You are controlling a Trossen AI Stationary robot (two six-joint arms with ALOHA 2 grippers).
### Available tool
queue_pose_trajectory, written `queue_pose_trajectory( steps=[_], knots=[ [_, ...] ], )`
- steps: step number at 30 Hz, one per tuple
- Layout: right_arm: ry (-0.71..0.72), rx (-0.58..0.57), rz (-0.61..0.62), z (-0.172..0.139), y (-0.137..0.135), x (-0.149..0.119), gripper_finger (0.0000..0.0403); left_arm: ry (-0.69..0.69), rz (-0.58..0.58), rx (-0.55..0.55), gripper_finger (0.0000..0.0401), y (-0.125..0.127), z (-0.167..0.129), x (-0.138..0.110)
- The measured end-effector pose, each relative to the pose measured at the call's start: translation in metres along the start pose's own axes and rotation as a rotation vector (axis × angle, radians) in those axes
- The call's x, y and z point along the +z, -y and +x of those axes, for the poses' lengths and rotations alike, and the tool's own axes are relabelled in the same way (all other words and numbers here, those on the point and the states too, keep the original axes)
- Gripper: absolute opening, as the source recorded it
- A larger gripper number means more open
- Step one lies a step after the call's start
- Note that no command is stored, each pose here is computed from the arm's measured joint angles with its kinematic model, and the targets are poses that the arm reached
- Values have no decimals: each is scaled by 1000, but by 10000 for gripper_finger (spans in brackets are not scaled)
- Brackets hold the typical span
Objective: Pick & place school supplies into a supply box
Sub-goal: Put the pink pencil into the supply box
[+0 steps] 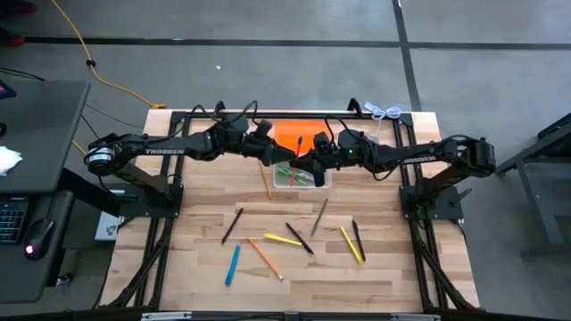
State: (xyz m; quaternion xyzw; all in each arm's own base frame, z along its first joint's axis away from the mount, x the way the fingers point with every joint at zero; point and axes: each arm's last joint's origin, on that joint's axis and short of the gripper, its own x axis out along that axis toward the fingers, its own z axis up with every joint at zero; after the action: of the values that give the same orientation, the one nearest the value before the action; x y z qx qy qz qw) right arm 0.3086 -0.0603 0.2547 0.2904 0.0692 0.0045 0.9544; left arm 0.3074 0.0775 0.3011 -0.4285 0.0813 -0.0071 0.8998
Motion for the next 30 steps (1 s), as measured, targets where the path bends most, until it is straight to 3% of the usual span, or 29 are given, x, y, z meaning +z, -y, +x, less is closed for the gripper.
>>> queue_pose_trajectory(
  steps=[5,16,30],
  knots=[
    [-9,-3,3,0,0,-1,0,12,14,12,251,1,-18,12],
    [-14,-5,4,0,1,-1,0,2,63,226,250,5,-68,17],
    [-9,-20,5,0,2,-1,0,-71,106,533,250,17,-132,-5]
  ],
)
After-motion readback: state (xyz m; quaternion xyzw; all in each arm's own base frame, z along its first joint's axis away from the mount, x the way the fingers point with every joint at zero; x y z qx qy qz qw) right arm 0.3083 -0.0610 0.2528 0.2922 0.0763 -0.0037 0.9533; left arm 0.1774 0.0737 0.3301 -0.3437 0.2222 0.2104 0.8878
